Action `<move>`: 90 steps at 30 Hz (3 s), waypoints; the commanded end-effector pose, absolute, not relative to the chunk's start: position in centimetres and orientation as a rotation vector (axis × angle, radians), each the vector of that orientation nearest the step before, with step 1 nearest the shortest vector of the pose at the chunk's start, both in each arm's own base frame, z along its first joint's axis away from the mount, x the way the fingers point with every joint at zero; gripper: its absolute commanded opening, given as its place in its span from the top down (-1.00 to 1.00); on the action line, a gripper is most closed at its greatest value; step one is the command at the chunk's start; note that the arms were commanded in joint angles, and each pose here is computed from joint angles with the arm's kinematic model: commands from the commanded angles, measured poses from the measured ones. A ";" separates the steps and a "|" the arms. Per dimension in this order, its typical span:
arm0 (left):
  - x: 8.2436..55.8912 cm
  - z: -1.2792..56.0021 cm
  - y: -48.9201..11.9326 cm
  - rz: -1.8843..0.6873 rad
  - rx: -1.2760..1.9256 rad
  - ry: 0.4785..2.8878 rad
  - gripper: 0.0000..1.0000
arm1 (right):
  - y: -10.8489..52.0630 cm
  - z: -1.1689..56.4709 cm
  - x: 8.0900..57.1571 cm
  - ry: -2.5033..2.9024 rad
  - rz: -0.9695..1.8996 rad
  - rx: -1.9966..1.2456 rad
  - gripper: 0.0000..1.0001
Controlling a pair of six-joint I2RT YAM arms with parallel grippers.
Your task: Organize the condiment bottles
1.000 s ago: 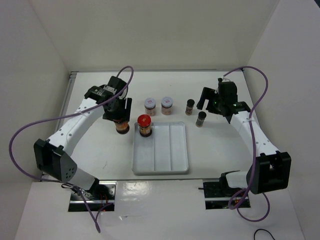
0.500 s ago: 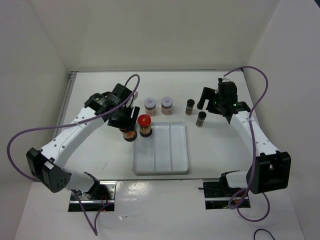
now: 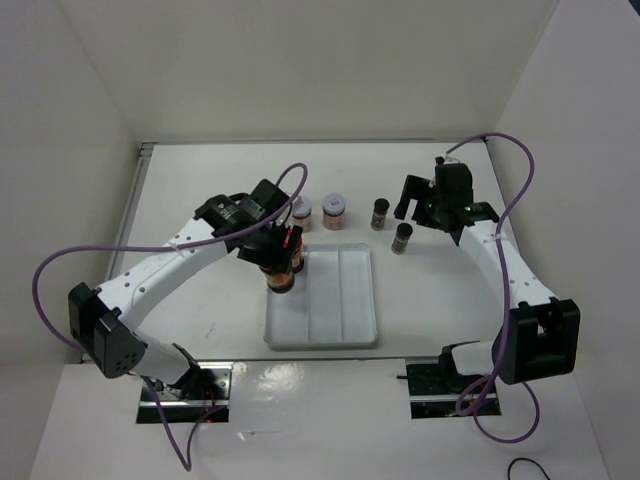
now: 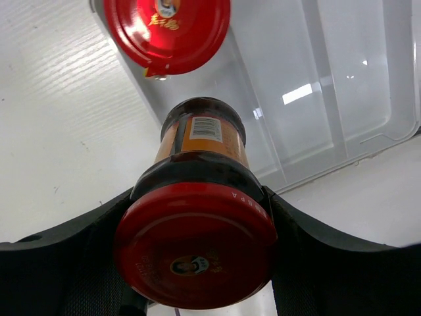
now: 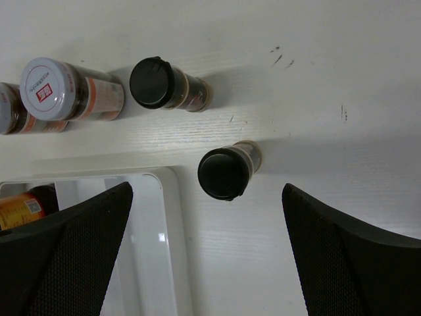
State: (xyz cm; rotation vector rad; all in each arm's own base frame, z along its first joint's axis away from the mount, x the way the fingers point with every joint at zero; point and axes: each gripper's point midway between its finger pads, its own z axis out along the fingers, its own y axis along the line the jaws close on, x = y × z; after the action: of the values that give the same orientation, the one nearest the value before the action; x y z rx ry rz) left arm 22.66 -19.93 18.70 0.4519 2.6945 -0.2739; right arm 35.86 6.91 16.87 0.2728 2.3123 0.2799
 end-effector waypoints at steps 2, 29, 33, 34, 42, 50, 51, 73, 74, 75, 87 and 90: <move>23.3 19.1 -22.7 -0.371 0.451 2.635 0.27 | 7.0 17.6 36.5 2.283 0.266 0.255 -0.97; 24.4 13.0 -23.4 -0.241 0.427 2.698 0.21 | 7.0 17.2 36.6 2.301 0.261 0.257 -0.97; 24.0 11.7 -23.0 -0.212 0.435 2.733 0.11 | 7.0 17.2 36.6 2.301 0.261 0.257 -0.97; 24.0 11.7 -23.0 -0.212 0.435 2.734 0.05 | 7.0 17.2 36.6 2.301 0.261 0.257 -0.97; 24.0 11.7 -23.0 -0.209 0.448 2.731 -0.40 | 7.0 17.4 36.6 2.301 0.261 0.257 -0.97; 23.9 11.9 -23.5 -0.222 0.463 2.733 -0.85 | 7.3 18.4 36.9 2.285 0.287 0.271 -0.97; 24.0 12.2 -23.6 -0.229 0.462 2.725 -0.89 | 7.3 18.4 36.9 2.284 0.292 0.281 -0.97; 34.4 30.0 -18.0 -0.228 0.121 2.271 -1.00 | 18.3 28.4 41.9 2.134 0.455 -0.042 -0.97; 35.3 30.0 -17.5 -0.217 0.102 2.257 -1.00 | 18.9 27.5 42.2 2.154 0.410 -0.056 -0.97; 36.2 30.0 -16.3 -0.205 0.060 2.261 -1.00 | 20.1 25.3 42.7 2.204 0.370 -0.087 -0.97; 40.4 25.2 -10.6 -0.272 -0.083 2.321 -1.00 | 24.7 17.2 44.2 2.351 0.267 -0.249 -0.97; 40.3 24.2 -10.4 -0.280 -0.077 2.344 -1.00 | 24.6 15.3 44.8 2.382 0.229 -0.246 -0.97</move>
State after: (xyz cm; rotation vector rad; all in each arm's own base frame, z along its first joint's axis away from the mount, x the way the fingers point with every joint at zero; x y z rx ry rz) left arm 39.58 -9.66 23.51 -0.1285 2.3850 -0.2147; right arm 43.46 24.59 14.74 -0.2420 2.4142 0.2646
